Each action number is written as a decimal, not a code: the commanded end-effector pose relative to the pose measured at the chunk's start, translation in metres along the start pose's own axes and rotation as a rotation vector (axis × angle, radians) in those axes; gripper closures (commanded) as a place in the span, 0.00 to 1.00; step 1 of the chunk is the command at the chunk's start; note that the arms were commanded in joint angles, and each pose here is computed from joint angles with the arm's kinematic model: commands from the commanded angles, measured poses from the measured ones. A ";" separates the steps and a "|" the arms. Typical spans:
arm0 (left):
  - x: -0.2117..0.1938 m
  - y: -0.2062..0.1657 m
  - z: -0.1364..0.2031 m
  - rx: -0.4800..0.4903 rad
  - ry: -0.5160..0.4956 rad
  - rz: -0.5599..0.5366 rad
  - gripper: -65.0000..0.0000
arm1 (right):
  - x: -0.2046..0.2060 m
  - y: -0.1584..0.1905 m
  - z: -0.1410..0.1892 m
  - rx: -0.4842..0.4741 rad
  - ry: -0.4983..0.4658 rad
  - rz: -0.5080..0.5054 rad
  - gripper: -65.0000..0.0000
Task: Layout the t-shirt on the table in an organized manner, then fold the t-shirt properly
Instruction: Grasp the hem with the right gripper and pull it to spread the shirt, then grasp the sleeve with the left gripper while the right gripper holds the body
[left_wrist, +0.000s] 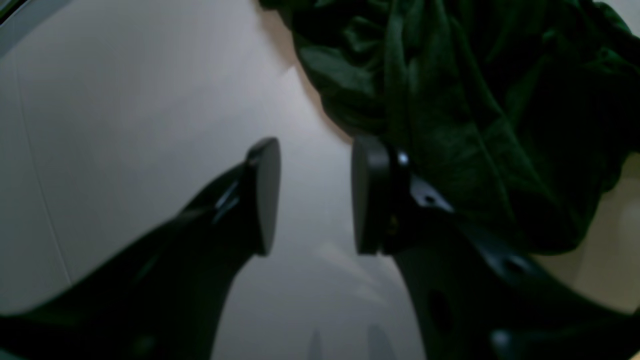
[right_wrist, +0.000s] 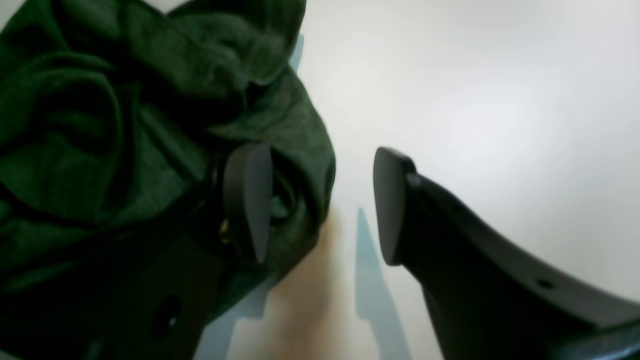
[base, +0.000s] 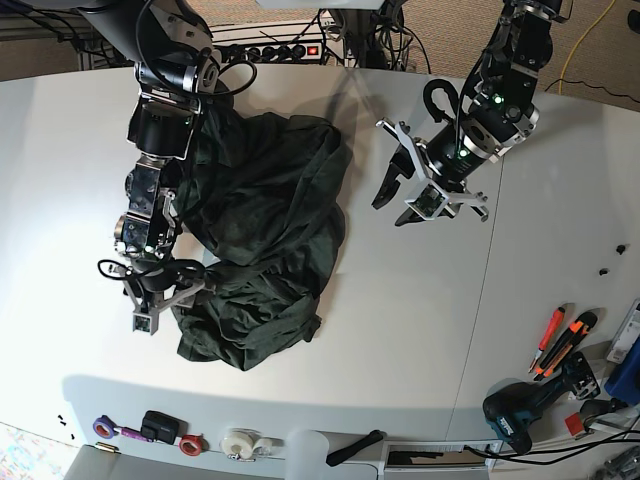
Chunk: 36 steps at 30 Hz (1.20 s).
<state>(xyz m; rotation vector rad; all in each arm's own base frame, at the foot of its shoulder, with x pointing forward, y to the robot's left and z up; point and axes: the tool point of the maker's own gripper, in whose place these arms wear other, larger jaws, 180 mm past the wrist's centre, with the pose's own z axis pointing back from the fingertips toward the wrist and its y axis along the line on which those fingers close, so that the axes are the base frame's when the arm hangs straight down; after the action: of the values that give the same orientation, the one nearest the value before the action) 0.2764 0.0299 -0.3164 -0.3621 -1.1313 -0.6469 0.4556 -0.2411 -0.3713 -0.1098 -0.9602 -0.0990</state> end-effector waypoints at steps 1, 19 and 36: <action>0.013 0.002 0.001 0.003 -0.046 -0.003 0.62 | 0.028 -0.005 0.000 -0.007 -0.069 0.005 0.50; 0.013 0.002 0.001 0.004 -0.046 -0.004 0.62 | 0.031 -0.010 0.008 0.047 0.019 0.039 1.00; 0.012 0.002 0.001 0.004 -0.041 -0.003 0.62 | 0.090 0.096 0.128 0.529 -0.273 0.008 1.00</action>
<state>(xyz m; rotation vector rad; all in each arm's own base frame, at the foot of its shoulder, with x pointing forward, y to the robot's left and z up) 0.2762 0.0302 -0.3171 -0.3603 -1.1279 -0.6478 0.4106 -0.1385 -0.2514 0.3414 -1.1583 0.1550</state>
